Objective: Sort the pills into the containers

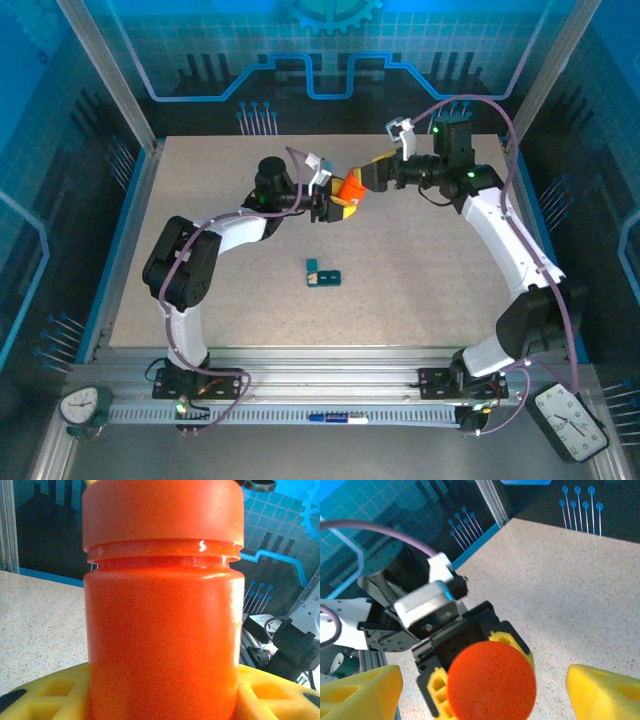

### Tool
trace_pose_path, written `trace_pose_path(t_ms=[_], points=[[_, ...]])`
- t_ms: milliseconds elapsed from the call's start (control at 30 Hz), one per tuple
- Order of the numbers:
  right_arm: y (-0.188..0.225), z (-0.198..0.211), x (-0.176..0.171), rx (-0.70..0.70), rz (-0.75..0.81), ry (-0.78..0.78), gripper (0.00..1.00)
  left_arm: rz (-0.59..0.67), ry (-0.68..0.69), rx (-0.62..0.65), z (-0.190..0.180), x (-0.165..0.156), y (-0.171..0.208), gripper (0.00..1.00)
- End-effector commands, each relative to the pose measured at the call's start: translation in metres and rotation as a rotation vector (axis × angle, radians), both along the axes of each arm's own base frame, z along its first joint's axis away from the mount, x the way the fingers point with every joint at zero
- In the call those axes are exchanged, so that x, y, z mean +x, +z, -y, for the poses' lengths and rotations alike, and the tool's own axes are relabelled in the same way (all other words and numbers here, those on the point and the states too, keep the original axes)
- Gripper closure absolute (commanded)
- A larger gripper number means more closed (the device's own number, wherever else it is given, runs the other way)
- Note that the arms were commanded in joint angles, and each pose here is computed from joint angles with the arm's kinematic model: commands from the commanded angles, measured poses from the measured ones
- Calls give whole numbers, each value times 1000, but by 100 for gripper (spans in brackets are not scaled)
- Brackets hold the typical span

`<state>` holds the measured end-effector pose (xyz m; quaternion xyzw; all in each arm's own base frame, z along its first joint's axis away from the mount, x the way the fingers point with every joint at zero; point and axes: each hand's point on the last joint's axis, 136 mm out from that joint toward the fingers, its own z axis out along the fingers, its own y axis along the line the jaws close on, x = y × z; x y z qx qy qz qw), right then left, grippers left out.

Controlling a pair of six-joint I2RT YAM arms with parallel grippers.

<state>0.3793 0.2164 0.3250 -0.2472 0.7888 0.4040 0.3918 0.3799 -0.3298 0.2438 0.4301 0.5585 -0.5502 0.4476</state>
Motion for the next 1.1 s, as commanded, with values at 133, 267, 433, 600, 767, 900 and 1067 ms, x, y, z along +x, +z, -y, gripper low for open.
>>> trace_pose_path(t_ms=[133, 267, 433, 600, 767, 900, 1067], points=[[-3, -11, -7, -10, -17, 79, 19, 96, -32, -29, -1, -7, 30, 100], [-7, -15, -8, -9, -30, 91, 25, 94, -33, -28, -1, -8, 29, 100], [-13, -19, -8, -8, -50, 101, 39, 90, -32, -28, -1, -8, 29, 100], [-19, -21, -8, -21, -68, 97, 56, 93, -32, -29, -1, -8, 30, 100], [-31, -24, -13, -48, -96, 68, 63, 92, -31, -30, -1, -8, 30, 100], [-51, -22, -13, -89, -154, -53, 66, 91, -26, -30, -1, -7, 30, 100], [-73, -23, -18, -101, -266, -254, 67, 93, -21, -29, -1, -6, 29, 100]])
